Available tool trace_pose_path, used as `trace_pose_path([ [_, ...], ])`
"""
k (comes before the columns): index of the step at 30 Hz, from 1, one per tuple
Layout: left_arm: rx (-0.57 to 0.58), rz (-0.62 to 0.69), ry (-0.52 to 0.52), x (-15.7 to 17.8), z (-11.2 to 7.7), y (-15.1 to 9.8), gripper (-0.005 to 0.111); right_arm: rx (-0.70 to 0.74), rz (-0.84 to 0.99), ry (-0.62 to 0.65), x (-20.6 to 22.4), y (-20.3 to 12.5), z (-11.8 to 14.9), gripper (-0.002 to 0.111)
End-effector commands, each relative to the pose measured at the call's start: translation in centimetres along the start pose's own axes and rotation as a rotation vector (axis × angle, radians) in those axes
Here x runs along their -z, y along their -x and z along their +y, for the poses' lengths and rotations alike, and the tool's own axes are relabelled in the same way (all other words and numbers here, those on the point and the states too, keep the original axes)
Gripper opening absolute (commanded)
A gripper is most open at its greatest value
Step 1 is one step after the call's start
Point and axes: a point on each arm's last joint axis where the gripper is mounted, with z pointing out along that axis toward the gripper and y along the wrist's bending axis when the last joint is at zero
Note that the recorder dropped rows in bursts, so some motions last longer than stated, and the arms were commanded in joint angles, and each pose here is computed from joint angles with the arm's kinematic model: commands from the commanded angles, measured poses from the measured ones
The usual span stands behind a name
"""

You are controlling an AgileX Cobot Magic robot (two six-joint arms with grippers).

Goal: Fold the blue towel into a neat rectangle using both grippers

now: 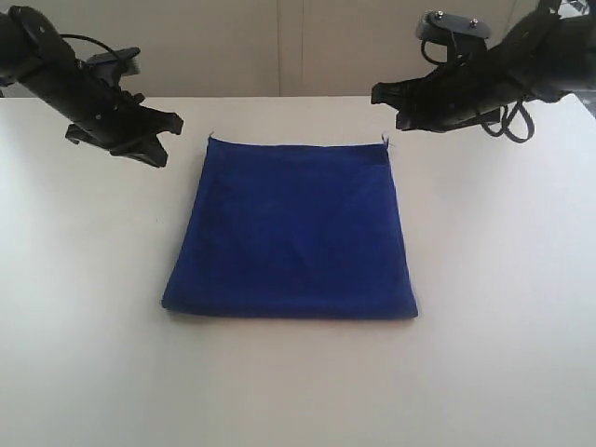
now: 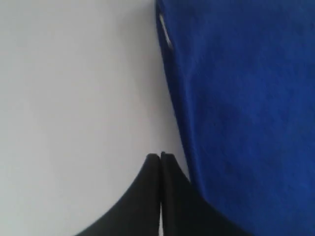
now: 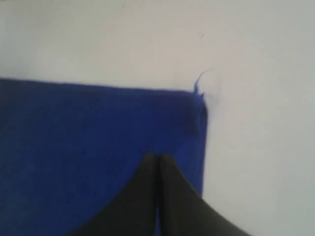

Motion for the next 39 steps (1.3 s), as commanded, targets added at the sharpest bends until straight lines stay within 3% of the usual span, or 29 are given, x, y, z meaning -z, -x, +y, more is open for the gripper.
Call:
trace_pose_path([
  [1, -0.011, 0.153, -0.087, 2.0, -1.5, -1.2, 0.000, 0.051, 0.222, 0.099, 2.1, -1.3, 1.2, 0.000],
  [5, -0.022, 0.229, -0.130, 4.3, -2.8, -2.0, 0.000, 0.062, 0.329, 0.146, 4.0, -2.7, 2.1, 0.000],
  [12, -0.099, 0.187, -0.115, 8.4, -6.8, -5.6, 0.000, 0.078, 0.332, 0.150, 8.8, -6.4, 3.8, 0.000],
  [19, -0.152, 0.188, -0.110, 5.5, -9.8, -10.5, 0.000, 0.113, 0.357, 0.142, 8.7, -10.5, 5.3, 0.000],
  [26, -0.130, 0.151, -0.047, 1.5, -9.0, -11.7, 0.000, 0.106, 0.314, 0.065, 5.9, -12.2, 4.3, 0.000],
  [39, -0.135, 0.288, -0.011, -2.2, -7.4, -13.4, 0.000, 0.098, 0.440, 0.005, 1.7, -15.2, 2.5, 0.000],
])
